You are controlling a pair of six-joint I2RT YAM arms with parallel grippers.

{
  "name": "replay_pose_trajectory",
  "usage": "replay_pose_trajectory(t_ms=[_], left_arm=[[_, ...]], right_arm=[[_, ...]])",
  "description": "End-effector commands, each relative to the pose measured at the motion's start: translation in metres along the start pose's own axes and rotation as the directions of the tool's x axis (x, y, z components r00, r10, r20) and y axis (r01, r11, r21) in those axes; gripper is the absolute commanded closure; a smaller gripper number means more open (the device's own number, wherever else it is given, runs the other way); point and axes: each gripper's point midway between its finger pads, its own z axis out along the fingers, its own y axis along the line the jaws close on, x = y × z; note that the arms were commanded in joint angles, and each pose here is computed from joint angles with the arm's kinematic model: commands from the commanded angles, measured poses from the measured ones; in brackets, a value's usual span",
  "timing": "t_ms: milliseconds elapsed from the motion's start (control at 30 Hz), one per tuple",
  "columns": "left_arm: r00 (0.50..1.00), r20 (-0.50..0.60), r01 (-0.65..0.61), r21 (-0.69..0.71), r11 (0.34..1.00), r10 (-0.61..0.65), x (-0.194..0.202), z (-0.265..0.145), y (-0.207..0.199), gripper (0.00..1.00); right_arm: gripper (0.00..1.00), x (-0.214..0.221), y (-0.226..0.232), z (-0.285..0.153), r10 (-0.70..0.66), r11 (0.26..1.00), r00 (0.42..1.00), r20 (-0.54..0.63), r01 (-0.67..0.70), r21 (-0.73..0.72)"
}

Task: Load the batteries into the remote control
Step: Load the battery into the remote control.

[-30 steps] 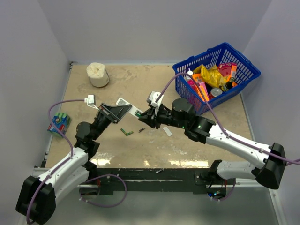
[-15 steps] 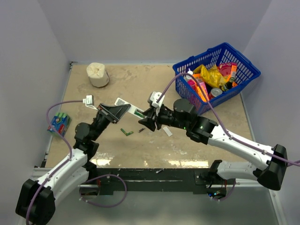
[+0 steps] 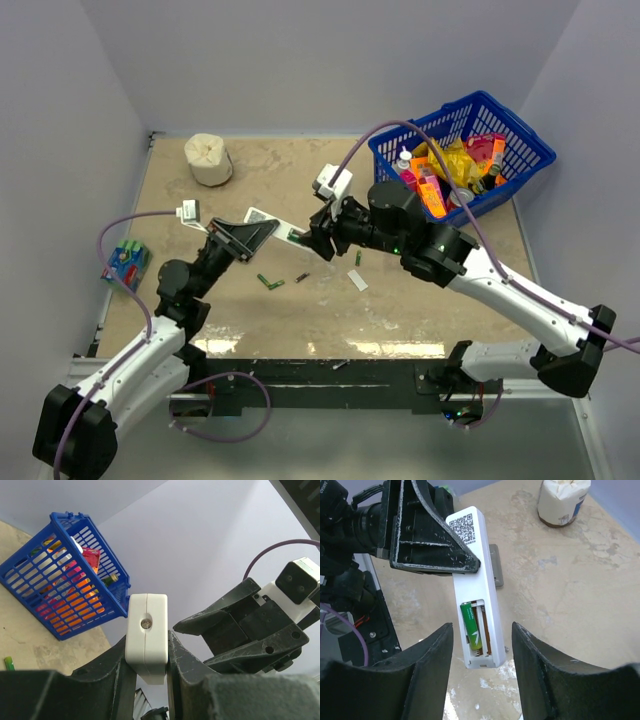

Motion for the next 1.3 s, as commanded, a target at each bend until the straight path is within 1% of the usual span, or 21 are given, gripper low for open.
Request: replay_pose_trajectory(t_ms=[0, 67, 200, 267, 300, 567, 933, 1133, 1233, 1267], left_arm=[[1.000, -0.010, -0.003, 0.069, 0.998, 0.003, -0.006, 0.008, -0.027, 1.00], [1.000, -0.016, -0.001, 0.060, 0.998, 0.002, -0.006, 0.009, -0.026, 1.00], [1.000, -0.024, -0.007, 0.043, 0.999, 0.008, -0.006, 0.012, -0.025, 1.00], [0.999, -0.030, -0.011, 0.036, 0.999, 0.012, -0.005, 0.013, -0.023, 1.00], [0.999, -0.031, -0.013, 0.035, 0.999, 0.014, -0.006, 0.014, -0.024, 1.00], [0.999, -0.042, -0.023, 0.022, 0.999, 0.024, -0.005, 0.017, -0.022, 1.00], [0.999, -0.045, -0.026, 0.031, 0.999, 0.027, -0.006, 0.020, -0.025, 1.00], [0.999, -0.044, -0.025, 0.035, 0.999, 0.027, -0.007, 0.020, -0.026, 1.00], [0.999, -0.046, -0.025, 0.039, 0.999, 0.027, -0.006, 0.021, -0.027, 1.00], [0.999, -0.046, -0.025, 0.039, 0.999, 0.027, -0.006, 0.020, -0.027, 1.00]], right_arm=[[0.51, -0.001, 0.000, 0.001, -0.017, 1.000, 0.998, -0.057, 0.016, -0.010], [0.54, -0.007, 0.004, 0.002, -0.028, 0.999, 0.998, -0.056, 0.026, -0.035], [0.64, -0.008, 0.008, 0.006, -0.036, 0.997, 0.997, -0.070, 0.032, -0.067], [0.64, -0.009, 0.011, 0.008, -0.040, 0.996, 0.996, -0.075, 0.034, -0.084], [0.64, -0.006, 0.011, 0.011, -0.041, 0.995, 0.995, -0.091, 0.033, -0.092], [0.64, -0.009, 0.011, 0.017, -0.056, 0.994, 0.993, -0.099, 0.046, -0.100], [0.65, 0.006, 0.013, 0.021, -0.054, 0.992, 0.987, -0.149, 0.037, -0.117], [0.68, 0.016, 0.011, 0.021, -0.050, 0.994, 0.985, -0.167, 0.032, -0.106], [0.67, 0.016, 0.012, 0.020, -0.046, 0.994, 0.985, -0.167, 0.027, -0.109], [0.64, 0.015, 0.012, 0.020, -0.045, 0.994, 0.986, -0.162, 0.028, -0.108]])
